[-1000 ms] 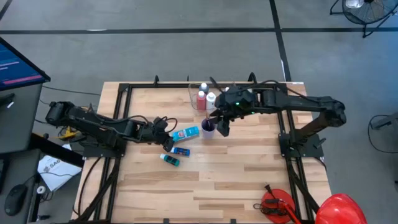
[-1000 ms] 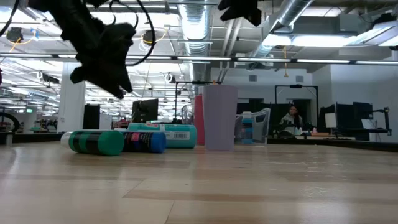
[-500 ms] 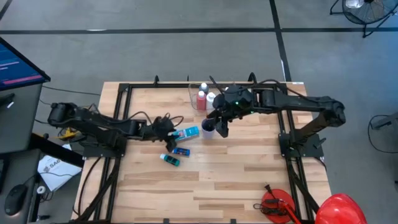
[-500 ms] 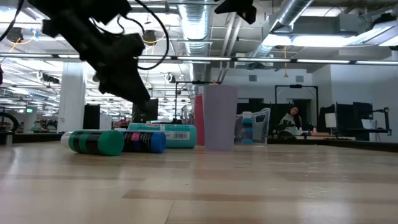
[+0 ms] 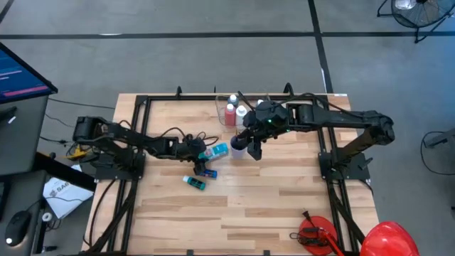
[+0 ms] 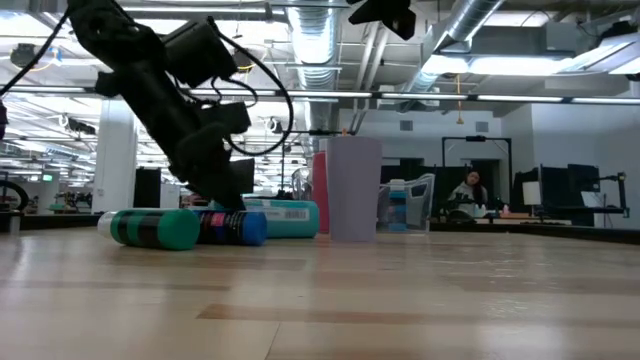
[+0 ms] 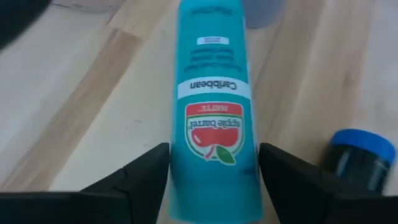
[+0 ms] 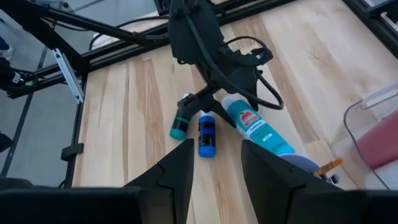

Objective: Pick & Place Paint Supplies
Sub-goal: Put the light blue paint bottle into the transparent bin

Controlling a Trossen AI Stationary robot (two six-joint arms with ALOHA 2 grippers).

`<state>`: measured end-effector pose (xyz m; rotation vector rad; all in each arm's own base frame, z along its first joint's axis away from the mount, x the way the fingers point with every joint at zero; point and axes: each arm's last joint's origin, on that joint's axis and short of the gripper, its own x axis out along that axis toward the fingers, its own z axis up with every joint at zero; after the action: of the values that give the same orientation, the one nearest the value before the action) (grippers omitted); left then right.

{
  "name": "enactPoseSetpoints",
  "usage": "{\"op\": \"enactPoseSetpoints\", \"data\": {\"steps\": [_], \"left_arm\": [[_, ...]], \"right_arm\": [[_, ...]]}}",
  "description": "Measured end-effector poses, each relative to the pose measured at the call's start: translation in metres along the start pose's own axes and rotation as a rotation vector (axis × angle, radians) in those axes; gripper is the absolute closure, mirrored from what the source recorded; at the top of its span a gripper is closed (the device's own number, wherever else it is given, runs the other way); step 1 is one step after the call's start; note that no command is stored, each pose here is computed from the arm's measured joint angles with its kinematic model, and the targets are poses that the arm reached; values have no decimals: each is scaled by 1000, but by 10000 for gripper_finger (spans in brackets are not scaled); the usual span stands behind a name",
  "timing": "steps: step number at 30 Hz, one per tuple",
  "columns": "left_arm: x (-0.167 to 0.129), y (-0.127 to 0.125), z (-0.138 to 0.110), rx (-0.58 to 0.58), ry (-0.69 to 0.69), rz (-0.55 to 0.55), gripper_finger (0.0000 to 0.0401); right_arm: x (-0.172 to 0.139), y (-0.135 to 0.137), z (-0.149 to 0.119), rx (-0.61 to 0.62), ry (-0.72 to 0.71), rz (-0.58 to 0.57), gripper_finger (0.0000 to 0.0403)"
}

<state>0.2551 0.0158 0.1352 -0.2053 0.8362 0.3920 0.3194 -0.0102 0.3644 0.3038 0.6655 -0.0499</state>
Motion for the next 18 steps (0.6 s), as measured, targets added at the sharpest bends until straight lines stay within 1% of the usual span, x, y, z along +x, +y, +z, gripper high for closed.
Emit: {"op": "enactPoseSetpoints", "data": {"steps": [5,7,11,18], "left_arm": [[6,1,-3,7,0,48,145],[9,0,-1,35,-14,50,143],[15,-1,-5,77,1,54,142],[23,-2,-8,61,8,47,144]], "right_arm": [[0,0,-2,2,16,-5,277],[0,-1,-2,2,22,-6,277],[0,-1,-2,2,22,-6,277],[0,-1,-3,2,29,-8,277]]}}
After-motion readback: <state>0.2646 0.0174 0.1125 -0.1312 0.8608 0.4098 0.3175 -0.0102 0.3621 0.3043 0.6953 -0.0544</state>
